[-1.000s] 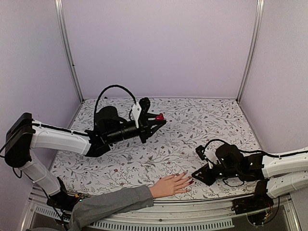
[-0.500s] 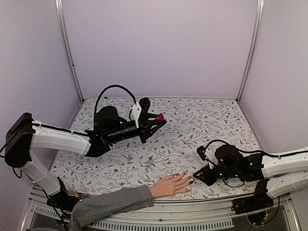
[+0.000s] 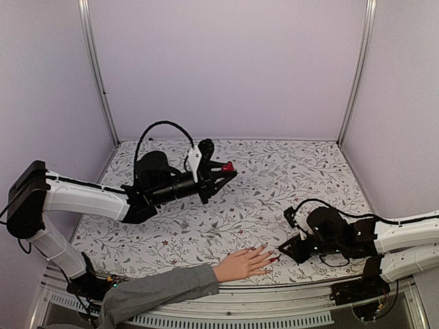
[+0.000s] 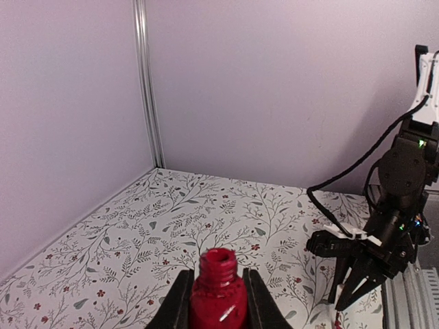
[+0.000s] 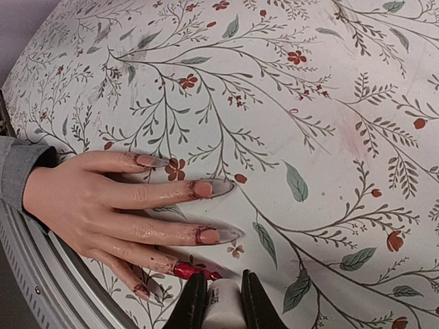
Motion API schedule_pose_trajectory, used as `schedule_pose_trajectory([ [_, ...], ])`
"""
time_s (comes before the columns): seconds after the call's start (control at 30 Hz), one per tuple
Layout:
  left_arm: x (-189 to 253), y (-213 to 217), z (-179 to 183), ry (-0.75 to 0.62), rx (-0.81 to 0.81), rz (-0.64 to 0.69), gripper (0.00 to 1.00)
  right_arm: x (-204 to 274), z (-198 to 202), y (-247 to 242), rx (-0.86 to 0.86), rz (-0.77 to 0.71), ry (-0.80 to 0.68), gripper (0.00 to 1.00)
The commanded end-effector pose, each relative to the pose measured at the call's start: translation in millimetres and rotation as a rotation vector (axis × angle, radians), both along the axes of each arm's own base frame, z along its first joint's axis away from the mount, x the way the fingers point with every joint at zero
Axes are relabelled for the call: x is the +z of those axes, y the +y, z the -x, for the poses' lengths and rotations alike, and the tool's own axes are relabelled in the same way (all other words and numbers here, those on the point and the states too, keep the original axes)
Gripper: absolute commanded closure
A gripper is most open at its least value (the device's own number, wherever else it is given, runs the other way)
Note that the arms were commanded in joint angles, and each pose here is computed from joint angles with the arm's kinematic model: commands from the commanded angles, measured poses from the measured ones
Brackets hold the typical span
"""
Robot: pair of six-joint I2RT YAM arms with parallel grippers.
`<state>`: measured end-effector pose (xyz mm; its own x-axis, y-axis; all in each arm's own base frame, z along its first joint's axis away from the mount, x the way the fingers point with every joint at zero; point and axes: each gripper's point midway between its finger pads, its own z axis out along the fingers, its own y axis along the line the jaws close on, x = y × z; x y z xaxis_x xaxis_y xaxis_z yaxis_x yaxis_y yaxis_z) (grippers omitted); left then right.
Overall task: Paint the nails
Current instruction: Paint the nail polish on the nail.
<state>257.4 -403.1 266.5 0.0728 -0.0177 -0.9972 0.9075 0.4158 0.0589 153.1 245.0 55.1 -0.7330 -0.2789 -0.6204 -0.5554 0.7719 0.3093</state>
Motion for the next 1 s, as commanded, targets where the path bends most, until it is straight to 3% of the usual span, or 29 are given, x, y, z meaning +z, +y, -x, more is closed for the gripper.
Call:
schedule_pose_trajectory([
  [0.0, 12, 5, -6, -0.021, 0.017, 0.033, 1.00, 8, -2, -1, -0.017, -0.021, -0.024, 1.00],
  [0.43, 11, 6, -6, -0.021, 0.017, 0.033, 1.00, 28, 6, 19, 0.088, -0.120, -0.054, 1.00],
  [0.97, 10, 7, -5, -0.019, 0.020, 0.032, 1.00, 11, 11, 22, 0.120, -0.086, -0.005, 1.00],
])
